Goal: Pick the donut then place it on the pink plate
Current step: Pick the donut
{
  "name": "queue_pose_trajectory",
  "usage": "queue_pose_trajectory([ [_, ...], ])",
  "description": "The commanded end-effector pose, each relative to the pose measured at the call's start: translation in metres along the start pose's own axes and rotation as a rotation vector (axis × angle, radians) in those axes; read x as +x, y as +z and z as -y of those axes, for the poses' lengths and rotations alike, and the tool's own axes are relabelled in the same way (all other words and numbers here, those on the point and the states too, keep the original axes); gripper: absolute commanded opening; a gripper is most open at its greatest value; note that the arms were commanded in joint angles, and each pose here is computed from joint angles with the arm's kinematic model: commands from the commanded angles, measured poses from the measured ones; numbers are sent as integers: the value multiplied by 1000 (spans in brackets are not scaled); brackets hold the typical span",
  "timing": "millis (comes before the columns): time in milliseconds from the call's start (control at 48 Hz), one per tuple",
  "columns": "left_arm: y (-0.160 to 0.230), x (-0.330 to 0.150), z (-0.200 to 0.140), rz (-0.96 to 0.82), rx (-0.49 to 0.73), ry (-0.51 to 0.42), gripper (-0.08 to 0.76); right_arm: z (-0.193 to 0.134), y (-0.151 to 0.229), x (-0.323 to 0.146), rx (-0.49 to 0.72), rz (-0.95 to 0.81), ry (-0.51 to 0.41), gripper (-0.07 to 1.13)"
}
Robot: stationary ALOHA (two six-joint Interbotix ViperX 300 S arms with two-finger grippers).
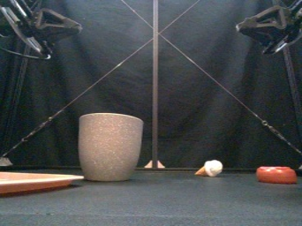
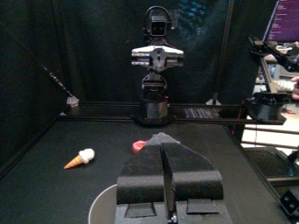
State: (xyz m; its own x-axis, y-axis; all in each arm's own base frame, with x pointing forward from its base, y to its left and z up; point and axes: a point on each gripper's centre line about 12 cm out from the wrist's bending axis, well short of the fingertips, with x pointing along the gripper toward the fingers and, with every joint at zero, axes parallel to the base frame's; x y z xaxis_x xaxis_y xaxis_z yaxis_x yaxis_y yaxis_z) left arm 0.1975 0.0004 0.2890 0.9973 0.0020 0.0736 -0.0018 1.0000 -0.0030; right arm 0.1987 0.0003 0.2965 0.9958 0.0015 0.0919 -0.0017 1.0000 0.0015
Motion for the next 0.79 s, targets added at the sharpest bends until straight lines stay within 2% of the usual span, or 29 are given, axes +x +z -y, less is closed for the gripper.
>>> queue_pose_trajectory([
  [21, 8, 3, -3, 23, 1, 16, -6, 6, -7, 5, -7, -35, -29, 12],
  [83, 7, 3, -3, 22, 0, 16, -31, 12, -18, 7, -4, -81, -59, 21],
  [188, 5, 3, -3, 15, -5, 17, -24, 22, -31, 11, 6, -148, -103, 50],
  [312, 3, 2, -3, 11, -9, 17, -22, 31, -46, 14, 20, -227, -145, 201],
  [354, 3, 2, -3, 11, -11, 17, -22, 34, -51, 14, 40, -256, -161, 299],
  [562, 4, 2, -4, 12, -6, 22, -21, 48, -73, 11, 146, -369, -250, 988],
  [625, 4, 2, -4, 12, -6, 24, -21, 51, -81, 7, 160, -397, -272, 1111],
  [792, 4, 2, -6, 12, -5, 30, -21, 55, -96, -2, 174, -472, -301, 1030],
])
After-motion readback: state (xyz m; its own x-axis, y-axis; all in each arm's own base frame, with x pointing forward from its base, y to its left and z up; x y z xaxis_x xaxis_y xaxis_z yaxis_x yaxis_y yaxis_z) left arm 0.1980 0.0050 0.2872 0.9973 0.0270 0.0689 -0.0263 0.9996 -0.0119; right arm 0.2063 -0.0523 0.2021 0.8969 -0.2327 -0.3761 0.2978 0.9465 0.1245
